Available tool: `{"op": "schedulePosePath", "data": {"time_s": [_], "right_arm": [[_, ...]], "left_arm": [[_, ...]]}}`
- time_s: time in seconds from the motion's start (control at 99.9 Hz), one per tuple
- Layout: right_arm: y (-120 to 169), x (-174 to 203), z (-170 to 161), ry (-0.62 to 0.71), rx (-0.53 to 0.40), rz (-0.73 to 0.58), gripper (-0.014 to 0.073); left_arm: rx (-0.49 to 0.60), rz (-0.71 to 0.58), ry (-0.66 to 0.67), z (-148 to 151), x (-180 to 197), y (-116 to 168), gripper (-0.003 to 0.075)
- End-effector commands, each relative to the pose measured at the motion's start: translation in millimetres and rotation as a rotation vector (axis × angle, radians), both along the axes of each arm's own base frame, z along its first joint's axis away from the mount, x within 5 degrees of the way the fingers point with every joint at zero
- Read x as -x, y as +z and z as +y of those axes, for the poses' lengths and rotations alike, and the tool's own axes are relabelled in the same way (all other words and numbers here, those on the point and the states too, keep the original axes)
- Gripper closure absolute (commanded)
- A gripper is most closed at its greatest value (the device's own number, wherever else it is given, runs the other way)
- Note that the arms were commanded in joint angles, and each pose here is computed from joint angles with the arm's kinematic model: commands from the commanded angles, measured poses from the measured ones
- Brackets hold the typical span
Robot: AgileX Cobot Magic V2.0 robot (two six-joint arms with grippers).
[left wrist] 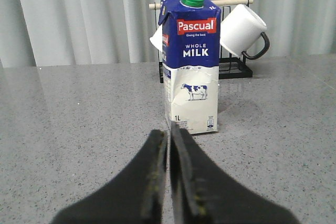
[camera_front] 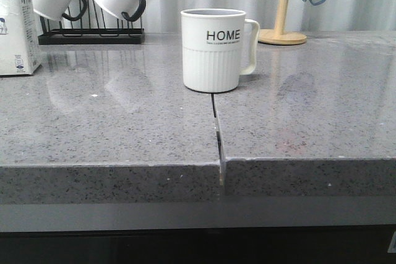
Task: Place milk next to cup
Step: 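Release the mug and withdraw the right gripper, then move the left gripper to the Pascual milk carton and close around it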
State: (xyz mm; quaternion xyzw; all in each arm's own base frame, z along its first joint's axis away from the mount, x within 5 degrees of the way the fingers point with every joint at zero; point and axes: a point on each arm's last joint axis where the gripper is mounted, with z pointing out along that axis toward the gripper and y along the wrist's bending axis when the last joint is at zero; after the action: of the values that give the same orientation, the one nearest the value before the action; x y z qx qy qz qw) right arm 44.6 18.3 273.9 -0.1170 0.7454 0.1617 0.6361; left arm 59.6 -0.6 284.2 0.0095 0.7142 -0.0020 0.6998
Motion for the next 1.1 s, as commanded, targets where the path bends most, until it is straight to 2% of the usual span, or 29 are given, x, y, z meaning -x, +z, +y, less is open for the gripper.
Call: {"op": "schedulePosePath", "data": {"time_s": [0.0,0.03,0.08,0.13,0.18,0.34,0.42,0.59,0.78,1.091], "right_arm": [[14.3,-0.5,0.0,0.0,-0.017,-0.09,0.0663],[14.3,-0.5,0.0,0.0,-0.017,-0.09,0.0663],[14.3,-0.5,0.0,0.0,-0.017,-0.09,0.0663],[14.3,-0.5,0.0,0.0,-0.017,-0.09,0.0663],[14.3,-0.5,0.0,0.0,-0.017,-0.09,0.0663],[14.3,-0.5,0.0,0.0,-0.017,-0.09,0.0663],[14.3,-0.5,0.0,0.0,-0.017,-0.09,0.0663],[14.3,-0.5,0.0,0.0,-0.017,-0.09,0.0663],[14.3,-0.5,0.0,0.0,-0.017,-0.09,0.0663],[14.3,-0.5,0.0,0.0,-0.017,-0.09,0.0663]], "left_arm": [[0.004,-0.052,-0.002,-0.5,-10.4,28.9,0.0528],[0.004,-0.045,-0.003,-0.6,-14.3,32.2,0.0448],[0.004,-0.051,-0.004,-0.9,-21.1,38.1,0.026],[0.004,-0.072,-0.006,-1.3,-28.5,43.3,0.0108],[0.004,-0.088,-0.008,-1.7,-36.6,45.8,0.0001],[0.044,-0.085,-0.012,-2.7,-65.2,51.6,0.0097],[0.061,-0.081,-0.01,-2.9,-80.0,54.0,0.0119],[0.06,-0.012,-0.059,-13.0,-117.2,55.1,0.012],[0.06,-0.005,-0.147,-35.2,-155.3,60.2,0.0122],[0.057,0.087,-0.145,-45.8,-214.2,52.3,0.0122]]}}
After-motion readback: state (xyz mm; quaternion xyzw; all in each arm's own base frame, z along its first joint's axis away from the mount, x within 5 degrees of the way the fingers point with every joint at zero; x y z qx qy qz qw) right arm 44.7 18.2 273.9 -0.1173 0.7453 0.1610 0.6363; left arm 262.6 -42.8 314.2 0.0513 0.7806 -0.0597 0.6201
